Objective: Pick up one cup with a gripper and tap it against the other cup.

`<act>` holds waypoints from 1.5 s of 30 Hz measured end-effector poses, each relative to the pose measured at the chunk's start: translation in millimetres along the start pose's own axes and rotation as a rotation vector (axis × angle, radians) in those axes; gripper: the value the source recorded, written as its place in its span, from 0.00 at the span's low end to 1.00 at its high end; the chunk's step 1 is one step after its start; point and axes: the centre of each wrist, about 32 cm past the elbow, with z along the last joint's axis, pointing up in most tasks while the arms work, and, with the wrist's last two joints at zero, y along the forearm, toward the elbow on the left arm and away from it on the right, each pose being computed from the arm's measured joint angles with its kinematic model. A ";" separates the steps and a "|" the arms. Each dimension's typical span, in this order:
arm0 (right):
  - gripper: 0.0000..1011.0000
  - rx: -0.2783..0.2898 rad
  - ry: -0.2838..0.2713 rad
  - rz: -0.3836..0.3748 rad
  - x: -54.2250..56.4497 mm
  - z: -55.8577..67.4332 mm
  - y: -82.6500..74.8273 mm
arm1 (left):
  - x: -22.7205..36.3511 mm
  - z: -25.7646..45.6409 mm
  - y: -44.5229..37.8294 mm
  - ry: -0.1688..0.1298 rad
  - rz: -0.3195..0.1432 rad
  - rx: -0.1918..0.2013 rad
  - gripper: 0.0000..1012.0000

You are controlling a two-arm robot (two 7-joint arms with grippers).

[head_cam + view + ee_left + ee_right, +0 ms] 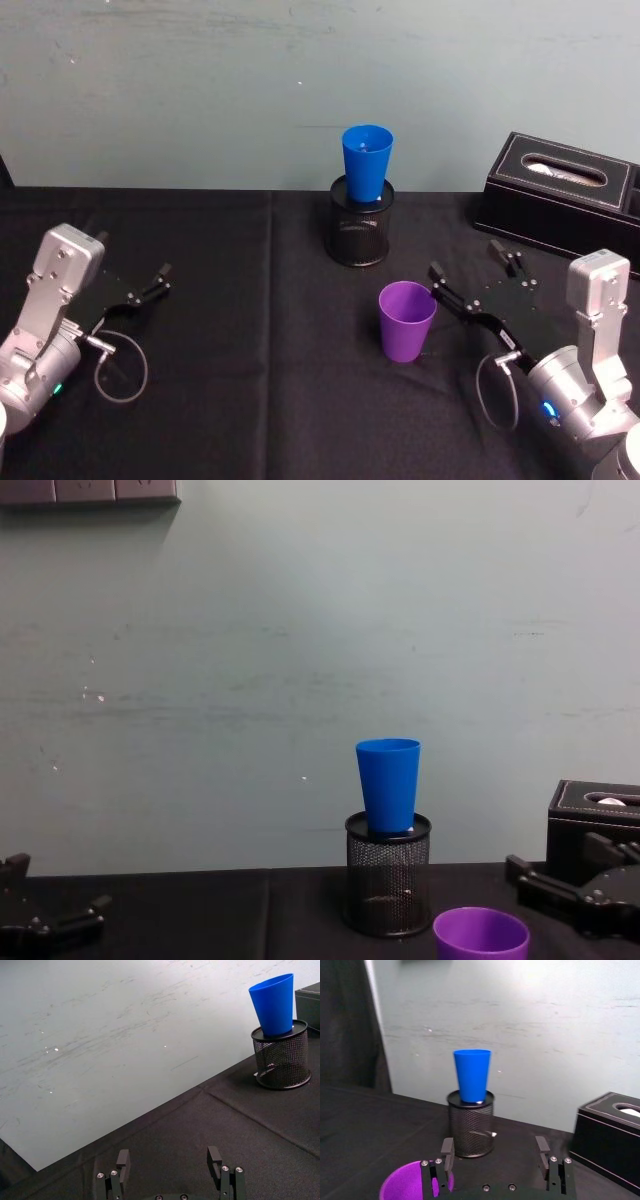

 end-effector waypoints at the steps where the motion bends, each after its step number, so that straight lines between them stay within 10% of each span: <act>1: 0.99 -0.005 -0.001 -0.017 0.3 -0.3 0.1 | 0.0 0.0 0.0 0.000 0.000 0.000 1.00; 45: 0.99 -0.155 -0.012 -0.126 -2.3 -8.5 0.5 | 0.0 0.0 0.0 0.000 0.000 0.000 1.00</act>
